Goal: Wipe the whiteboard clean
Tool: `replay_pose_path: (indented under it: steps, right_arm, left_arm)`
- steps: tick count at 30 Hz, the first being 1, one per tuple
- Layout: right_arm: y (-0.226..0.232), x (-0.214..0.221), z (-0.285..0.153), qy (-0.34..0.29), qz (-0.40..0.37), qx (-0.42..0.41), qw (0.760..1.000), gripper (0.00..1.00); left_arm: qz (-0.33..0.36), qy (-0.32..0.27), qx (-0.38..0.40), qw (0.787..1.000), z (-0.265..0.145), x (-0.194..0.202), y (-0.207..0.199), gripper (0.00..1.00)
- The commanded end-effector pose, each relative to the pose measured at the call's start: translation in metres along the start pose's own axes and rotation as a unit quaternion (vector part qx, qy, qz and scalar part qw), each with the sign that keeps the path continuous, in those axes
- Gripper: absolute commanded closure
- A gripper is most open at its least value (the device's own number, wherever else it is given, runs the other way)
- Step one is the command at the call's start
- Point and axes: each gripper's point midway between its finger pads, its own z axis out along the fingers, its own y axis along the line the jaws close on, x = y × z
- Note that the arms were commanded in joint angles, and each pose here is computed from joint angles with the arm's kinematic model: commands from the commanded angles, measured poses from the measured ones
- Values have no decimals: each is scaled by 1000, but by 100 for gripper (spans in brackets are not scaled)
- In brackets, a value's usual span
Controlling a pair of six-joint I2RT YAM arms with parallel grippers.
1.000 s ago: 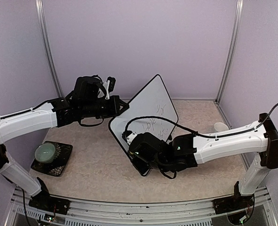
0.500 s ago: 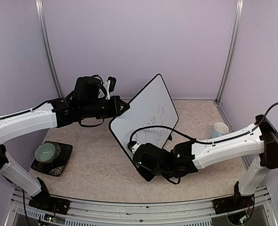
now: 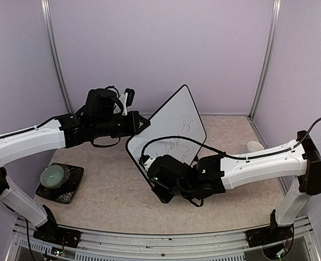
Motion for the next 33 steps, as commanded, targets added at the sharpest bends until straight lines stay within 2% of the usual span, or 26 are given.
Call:
replay_pose_path:
  steps: [1,10,16,24,28,33]
  right_arm:
    - [-11,-63,-10,-82,16,6,997,100]
    - [-35,-90,-16,-110,22,23,993,100]
    - [-44,-54,4,-76,31,15,997,100]
    - [-34,1,18,-30,38,-16,999,100]
    - [-27,9,19,-25,35,-37,998,100]
    - [-19,-2,13,-42,26,-64,997,100]
  left_arm:
    - [-7,-7,14,1000,-4,3,-9,100]
    - [-6,-1,13,1000,-4,9,-7,100]
    - [-4,-1,13,1000,-5,7,-6,100]
    - [-3,-5,16,1000,-8,2,-8,100]
    - [-3,-5,15,1000,-9,2,-8,100]
    - [-4,-5,13,1000,-11,3,-7,100]
